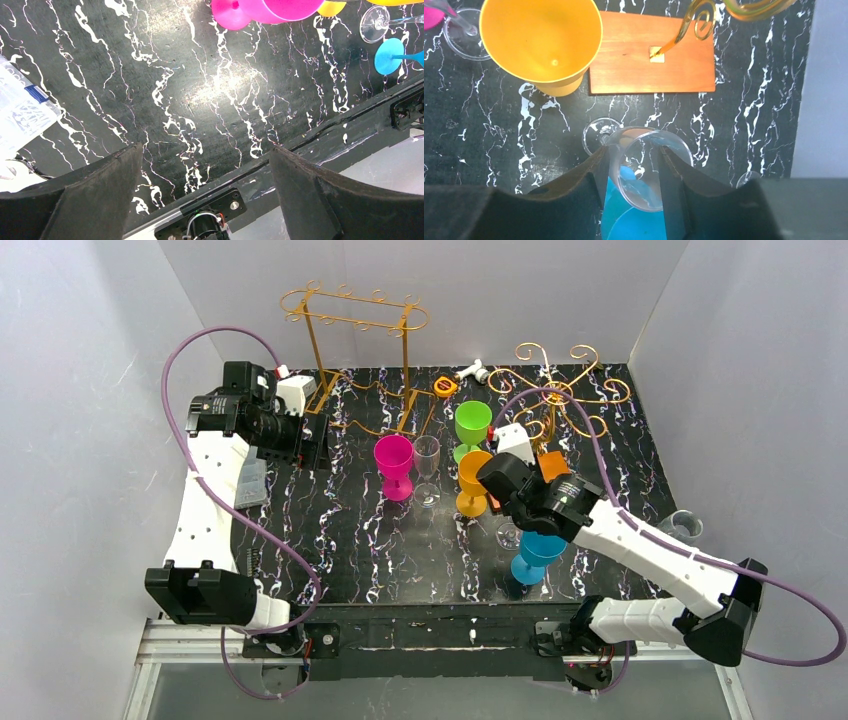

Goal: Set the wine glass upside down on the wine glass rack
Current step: Pick up the wine glass at the center of the board.

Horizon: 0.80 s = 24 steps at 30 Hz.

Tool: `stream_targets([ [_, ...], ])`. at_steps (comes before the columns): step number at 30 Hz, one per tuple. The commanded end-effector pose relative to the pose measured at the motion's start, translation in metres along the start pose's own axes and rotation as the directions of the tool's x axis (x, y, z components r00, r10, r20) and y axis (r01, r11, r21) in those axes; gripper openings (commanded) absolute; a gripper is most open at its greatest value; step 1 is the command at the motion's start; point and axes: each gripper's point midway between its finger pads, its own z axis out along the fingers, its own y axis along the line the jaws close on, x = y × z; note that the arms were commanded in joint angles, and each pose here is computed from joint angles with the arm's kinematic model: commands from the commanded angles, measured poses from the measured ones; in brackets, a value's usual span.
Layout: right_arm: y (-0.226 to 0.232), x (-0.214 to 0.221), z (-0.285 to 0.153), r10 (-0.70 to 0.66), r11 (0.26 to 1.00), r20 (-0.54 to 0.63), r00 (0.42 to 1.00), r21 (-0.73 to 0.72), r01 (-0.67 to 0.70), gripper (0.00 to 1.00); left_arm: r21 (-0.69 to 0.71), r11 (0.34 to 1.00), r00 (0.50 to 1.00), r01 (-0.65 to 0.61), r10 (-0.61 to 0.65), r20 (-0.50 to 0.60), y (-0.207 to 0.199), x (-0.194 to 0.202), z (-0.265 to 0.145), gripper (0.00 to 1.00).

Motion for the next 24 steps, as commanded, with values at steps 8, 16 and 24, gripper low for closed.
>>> stream_targets([
  [8, 0.012, 0.007, 0.006, 0.034, 0.996, 0.003, 0.999, -0.085, -0.034, 0.19, 0.04, 0.999, 1.0, -0.021, 0.021, 0.012, -0.014, 0.009, -0.011, 0.98],
  [16, 0.02, -0.015, -0.009, 0.012, 0.988, 0.011, 1.0, -0.156, -0.01, 0.01, 0.09, 0.996, 1.0, -0.002, 0.001, 0.019, -0.028, 0.008, -0.02, 0.98],
  [24, 0.04, -0.052, -0.048, 0.045, 0.937, 0.02, 0.999, -0.347, -0.035, 0.01, 0.176, 0.984, 1.0, 0.021, -0.022, 0.002, -0.048, 0.018, -0.029, 0.98],
])
